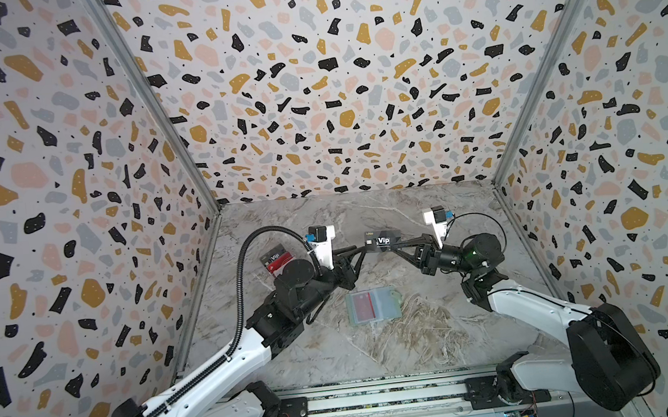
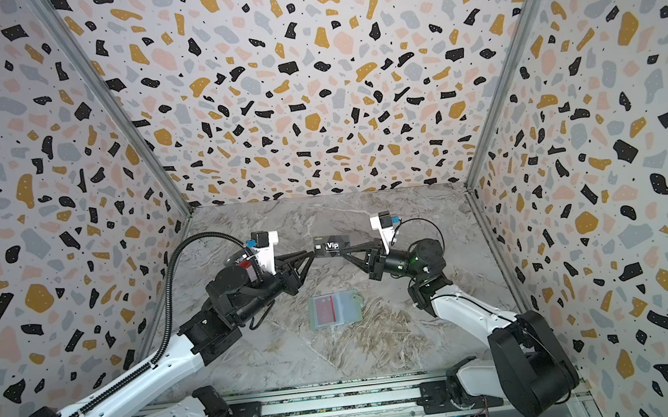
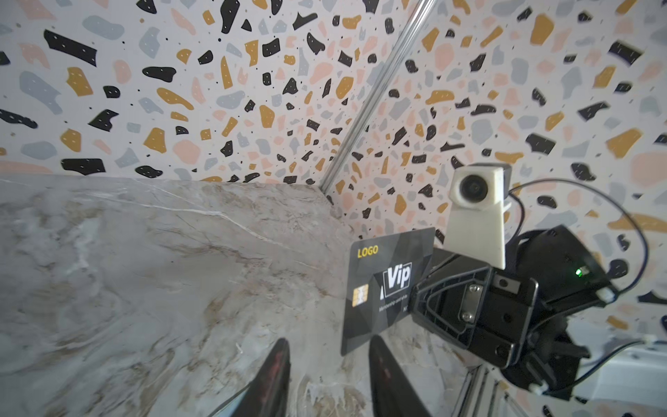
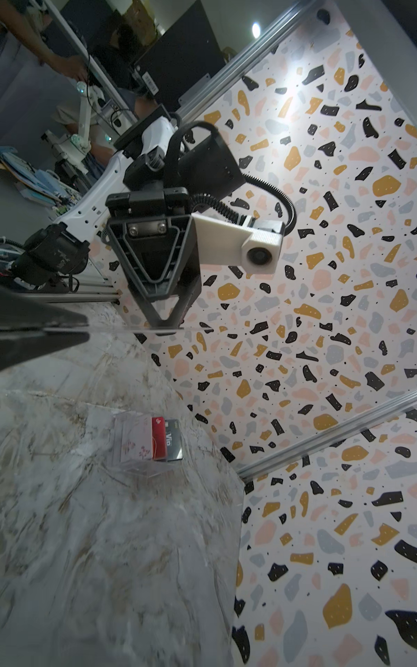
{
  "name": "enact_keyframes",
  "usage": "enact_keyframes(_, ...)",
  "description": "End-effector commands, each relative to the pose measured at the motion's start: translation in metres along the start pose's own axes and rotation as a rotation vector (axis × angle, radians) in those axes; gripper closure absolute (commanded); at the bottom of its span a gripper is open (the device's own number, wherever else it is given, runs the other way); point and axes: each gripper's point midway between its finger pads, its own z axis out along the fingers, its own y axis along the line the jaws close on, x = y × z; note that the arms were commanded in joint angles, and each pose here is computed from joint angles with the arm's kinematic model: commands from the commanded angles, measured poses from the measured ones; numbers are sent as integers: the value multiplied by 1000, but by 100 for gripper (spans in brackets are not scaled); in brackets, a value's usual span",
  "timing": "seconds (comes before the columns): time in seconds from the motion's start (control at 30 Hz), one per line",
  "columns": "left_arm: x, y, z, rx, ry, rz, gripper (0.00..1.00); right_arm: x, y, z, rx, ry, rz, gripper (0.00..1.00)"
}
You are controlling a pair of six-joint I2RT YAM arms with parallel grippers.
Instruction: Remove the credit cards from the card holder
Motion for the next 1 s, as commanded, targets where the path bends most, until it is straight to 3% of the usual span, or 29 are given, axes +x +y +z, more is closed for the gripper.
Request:
enact_keyframes(0.0, -12, -5, -9, -13, 22, 99, 52, 11, 13, -5, -37, 114, -88, 100)
enact_keyframes(0.13, -8, -11, -13, -2, 106, 190, 41, 26, 20, -9, -62, 227, -126, 100)
enact_keyframes(0.33, 13, -37, -19, 158, 289, 346, 32, 42, 36, -16, -142, 322, -150, 100)
enact_keyframes(0.53, 39, -51, -27, 288, 454, 424, 32, 53, 53, -18, -237, 370, -163, 100)
enact_keyframes(0.73, 46, -57, -32, 341, 513, 441, 34, 62, 60, -16, -281, 413, -155, 100)
enact_keyframes(0.97, 62, -68, -41, 446, 599, 441, 45, 66, 63, -11, -312, 431, -163, 100)
